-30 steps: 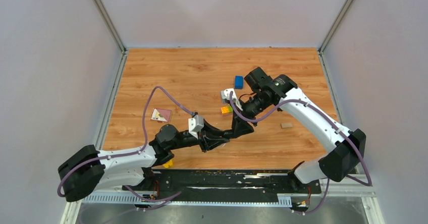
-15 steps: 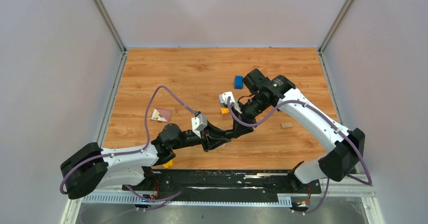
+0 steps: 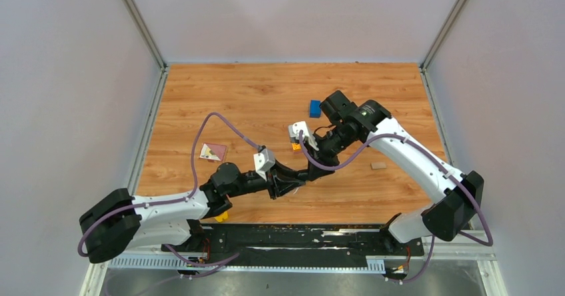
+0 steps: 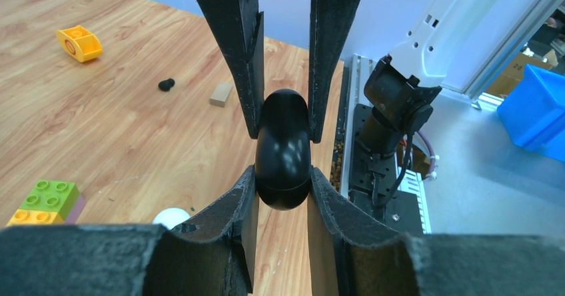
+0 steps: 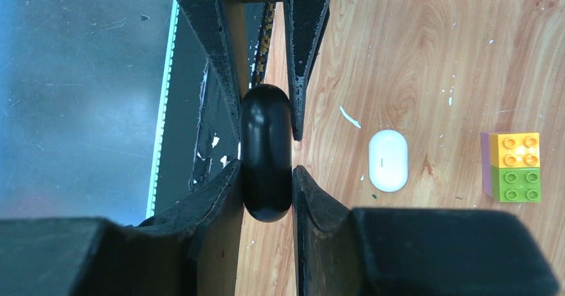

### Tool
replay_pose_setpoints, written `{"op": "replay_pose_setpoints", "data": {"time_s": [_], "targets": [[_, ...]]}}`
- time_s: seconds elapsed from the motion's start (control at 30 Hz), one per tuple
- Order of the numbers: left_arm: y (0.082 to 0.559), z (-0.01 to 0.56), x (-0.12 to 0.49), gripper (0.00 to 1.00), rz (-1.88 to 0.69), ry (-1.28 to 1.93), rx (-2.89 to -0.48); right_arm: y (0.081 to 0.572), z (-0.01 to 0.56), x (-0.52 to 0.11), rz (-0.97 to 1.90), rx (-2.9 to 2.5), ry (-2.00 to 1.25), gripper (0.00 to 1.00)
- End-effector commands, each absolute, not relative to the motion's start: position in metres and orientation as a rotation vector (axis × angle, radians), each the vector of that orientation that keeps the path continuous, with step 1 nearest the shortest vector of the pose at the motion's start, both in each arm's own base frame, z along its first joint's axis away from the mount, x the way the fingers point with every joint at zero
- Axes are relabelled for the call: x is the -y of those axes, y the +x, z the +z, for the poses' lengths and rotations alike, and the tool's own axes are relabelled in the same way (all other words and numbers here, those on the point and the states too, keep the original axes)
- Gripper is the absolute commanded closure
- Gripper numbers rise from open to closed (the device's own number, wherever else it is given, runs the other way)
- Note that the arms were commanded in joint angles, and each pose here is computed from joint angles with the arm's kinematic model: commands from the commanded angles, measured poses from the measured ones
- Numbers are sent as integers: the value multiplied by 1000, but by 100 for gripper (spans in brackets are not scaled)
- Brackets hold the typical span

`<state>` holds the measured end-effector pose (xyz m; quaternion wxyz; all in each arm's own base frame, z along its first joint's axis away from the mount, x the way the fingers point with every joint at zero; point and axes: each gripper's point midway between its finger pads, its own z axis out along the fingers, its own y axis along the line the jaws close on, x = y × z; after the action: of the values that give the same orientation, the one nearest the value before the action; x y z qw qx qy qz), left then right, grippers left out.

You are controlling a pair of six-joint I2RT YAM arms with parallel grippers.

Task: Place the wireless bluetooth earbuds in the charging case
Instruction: Pick up the charging case at the center of the board, then open the charging case.

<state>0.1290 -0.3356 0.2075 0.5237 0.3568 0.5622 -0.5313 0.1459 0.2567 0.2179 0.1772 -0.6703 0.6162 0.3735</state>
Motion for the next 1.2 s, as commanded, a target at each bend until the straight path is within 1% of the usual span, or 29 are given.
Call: {"op": "replay_pose_setpoints", "data": {"time_s": [0.0,0.07,0.17,0.23,0.47,0.7,0.8,0.9,0.93,1.17], "targets": [[128,246,344,92,-1297,835,-1212,152,232,-262,1013,-1676,-1875,95],[127,244,344,100,-1300,841,-1205,152,232,-262,1014,-1680,-1872,89],[123,243,343,100,-1299,855,-1175,155,234,-264,1018,-1706,-1843,78],[121,242,344,100,-1292,874,-1160,157,236,-265,1020,-1720,-1828,75],[115,230,344,100,-1256,932,-1168,170,257,-268,1114,-1756,-1719,72],[116,229,342,100,-1248,921,-1175,169,263,-267,1255,-1799,-1655,69],[117,227,341,100,-1243,918,-1183,164,267,-267,1303,-1791,-1642,64],[117,227,340,100,-1241,914,-1186,164,268,-266,1301,-1787,-1639,57],[117,227,340,100,-1242,916,-1187,164,268,-266,1293,-1790,-1641,57],[117,226,342,100,-1250,911,-1199,167,272,-264,1275,-1787,-1626,57]]}}
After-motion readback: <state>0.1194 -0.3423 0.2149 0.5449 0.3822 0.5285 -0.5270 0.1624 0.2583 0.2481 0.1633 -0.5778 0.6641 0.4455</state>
